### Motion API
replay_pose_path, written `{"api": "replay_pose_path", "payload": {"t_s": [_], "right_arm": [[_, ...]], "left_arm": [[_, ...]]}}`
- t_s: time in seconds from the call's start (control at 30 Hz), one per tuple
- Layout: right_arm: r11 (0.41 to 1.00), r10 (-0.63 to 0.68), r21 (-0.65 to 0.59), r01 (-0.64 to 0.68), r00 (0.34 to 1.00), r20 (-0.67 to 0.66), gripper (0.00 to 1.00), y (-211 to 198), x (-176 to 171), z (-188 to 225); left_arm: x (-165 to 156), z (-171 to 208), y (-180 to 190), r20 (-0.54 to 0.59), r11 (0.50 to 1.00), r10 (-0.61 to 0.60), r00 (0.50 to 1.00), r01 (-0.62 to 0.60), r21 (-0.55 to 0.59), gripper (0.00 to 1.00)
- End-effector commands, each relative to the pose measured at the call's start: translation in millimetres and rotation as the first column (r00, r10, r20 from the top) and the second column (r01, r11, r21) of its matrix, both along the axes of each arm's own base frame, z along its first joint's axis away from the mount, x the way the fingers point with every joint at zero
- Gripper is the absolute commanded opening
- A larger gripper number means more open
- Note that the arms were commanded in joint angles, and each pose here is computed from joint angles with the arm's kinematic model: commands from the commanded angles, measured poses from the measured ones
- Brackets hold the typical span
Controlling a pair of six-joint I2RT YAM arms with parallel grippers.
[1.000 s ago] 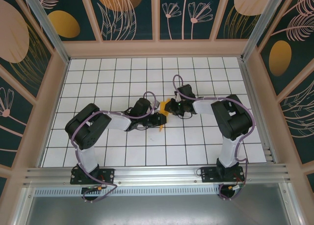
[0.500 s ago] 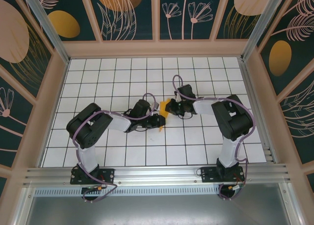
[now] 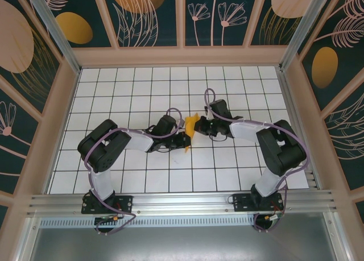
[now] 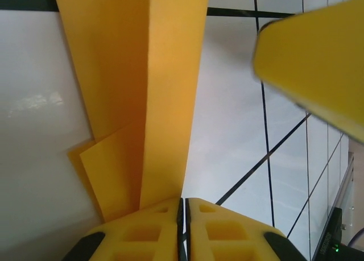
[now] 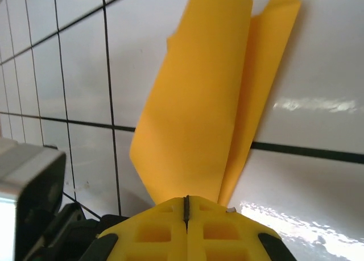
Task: Fold a paper plane with a square sheet of paper (fold left side to right side)
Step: Fold the wing for the fifth time at the center of the table.
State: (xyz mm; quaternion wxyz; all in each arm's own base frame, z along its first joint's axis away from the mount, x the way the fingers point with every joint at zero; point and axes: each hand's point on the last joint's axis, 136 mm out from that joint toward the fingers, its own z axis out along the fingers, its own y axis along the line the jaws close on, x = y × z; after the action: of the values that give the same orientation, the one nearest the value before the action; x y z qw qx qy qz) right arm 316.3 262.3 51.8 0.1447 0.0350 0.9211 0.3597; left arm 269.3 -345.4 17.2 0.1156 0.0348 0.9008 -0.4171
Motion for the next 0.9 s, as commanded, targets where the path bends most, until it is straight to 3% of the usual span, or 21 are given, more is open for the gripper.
{"api": "replay_pose_path", "payload": {"t_s": [0.0, 0.23, 0.47, 0.87], "right_arm": [[0.999, 0.023, 0.036, -0.023, 1.000, -0.001, 0.02, 16, 0, -2], [0.999, 0.027, 0.022, -0.027, 1.000, -0.017, 0.02, 22, 8, -16], [0.994, -0.005, -0.110, 0.004, 1.000, -0.009, 0.02, 7, 17, -37], [0.983, -0.028, -0.183, 0.031, 0.999, 0.018, 0.02, -7, 37, -45]], "left_arm": [[-26, -53, 23, -0.104, 0.983, 0.001, 0.995, 0.018, 0.182, 0.12], [-26, -55, 25, -0.106, 0.979, 0.014, 0.994, 0.008, 0.202, 0.08], [-27, -57, 26, -0.112, 0.977, 0.014, 0.994, 0.010, 0.213, 0.06], [-27, -58, 26, -0.116, 0.976, 0.012, 0.993, 0.013, 0.216, 0.04]]}}
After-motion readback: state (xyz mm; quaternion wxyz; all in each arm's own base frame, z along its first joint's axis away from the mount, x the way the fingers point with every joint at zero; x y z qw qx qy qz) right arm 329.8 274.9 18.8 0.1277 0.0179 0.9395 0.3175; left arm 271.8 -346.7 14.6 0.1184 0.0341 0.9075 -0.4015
